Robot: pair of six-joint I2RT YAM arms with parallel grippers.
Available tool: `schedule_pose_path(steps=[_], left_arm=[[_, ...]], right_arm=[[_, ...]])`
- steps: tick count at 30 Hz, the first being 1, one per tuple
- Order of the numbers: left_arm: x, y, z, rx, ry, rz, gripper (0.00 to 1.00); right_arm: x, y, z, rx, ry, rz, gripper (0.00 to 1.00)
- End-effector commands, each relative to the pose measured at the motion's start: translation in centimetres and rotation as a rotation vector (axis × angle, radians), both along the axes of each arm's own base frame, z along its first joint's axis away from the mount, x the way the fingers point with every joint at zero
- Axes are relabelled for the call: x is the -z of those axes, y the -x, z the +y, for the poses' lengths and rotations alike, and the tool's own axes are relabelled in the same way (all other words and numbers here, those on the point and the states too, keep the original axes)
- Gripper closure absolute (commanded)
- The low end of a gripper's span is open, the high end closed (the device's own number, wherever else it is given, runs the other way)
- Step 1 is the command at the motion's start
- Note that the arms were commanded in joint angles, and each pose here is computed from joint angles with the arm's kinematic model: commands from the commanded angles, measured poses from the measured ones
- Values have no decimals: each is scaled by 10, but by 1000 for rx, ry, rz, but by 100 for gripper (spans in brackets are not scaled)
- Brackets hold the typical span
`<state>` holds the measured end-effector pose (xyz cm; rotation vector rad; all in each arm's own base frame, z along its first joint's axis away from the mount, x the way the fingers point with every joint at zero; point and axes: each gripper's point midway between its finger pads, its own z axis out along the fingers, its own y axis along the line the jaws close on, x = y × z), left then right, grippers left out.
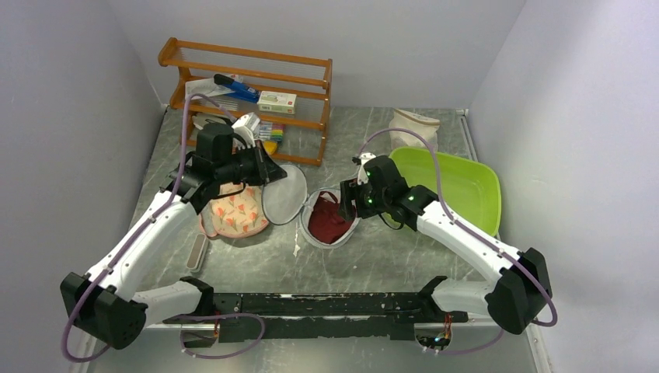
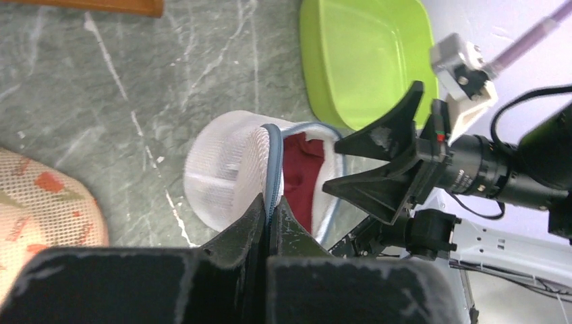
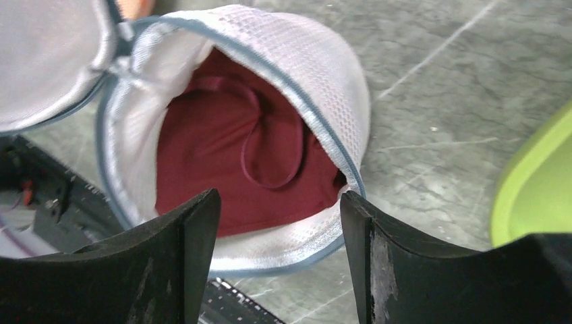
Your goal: Unzip the laundry bag and remove the bra
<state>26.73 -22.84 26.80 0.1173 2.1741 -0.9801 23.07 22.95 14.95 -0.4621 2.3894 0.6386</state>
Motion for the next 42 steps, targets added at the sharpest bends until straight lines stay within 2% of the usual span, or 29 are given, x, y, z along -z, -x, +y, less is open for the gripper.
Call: schedule_pose_path(steps=[1,4,6,9,10,11,12,13,17,20,27,33,42], left_arm=[[18,-10,13,48,26,59,86],[37,-23,32,26,-27,79,73],[50,-32,56,-54,-169,76,55],[50,-37,88,-145,-330,11,36],[44,-36,93,-154,-343,-26,31],[40,-34,95,-163,-342,-57,20],[30,-32,97,-177,-329,-100,3],[26,-29,99,-187,-321,-124,0],[16,-21,101,-210,-276,-218,1],[15,-19,95,-160,-266,-271,1],[8,-31,96,-97,-355,-369,5],[30,-25,100,-104,-360,-410,8],[23,-10,97,-85,-313,-504,9]], right_arm=[[12,-20,-22,128,119,-40,34],[17,-26,-33,157,195,-45,34],[16,-30,-41,184,248,-50,34],[2,-32,-40,174,243,-66,35],[-2,-30,-36,156,224,-73,34],[-6,-28,-33,140,204,-76,34],[-9,-26,-30,127,187,-78,34],[-13,-24,-27,113,169,-80,33],[-21,-18,-17,76,137,-81,30],[-26,-13,-4,36,118,-84,30],[-36,3,37,-55,104,-110,33],[-2,5,46,-82,231,-49,46],[28,-7,35,-97,501,-83,47]])
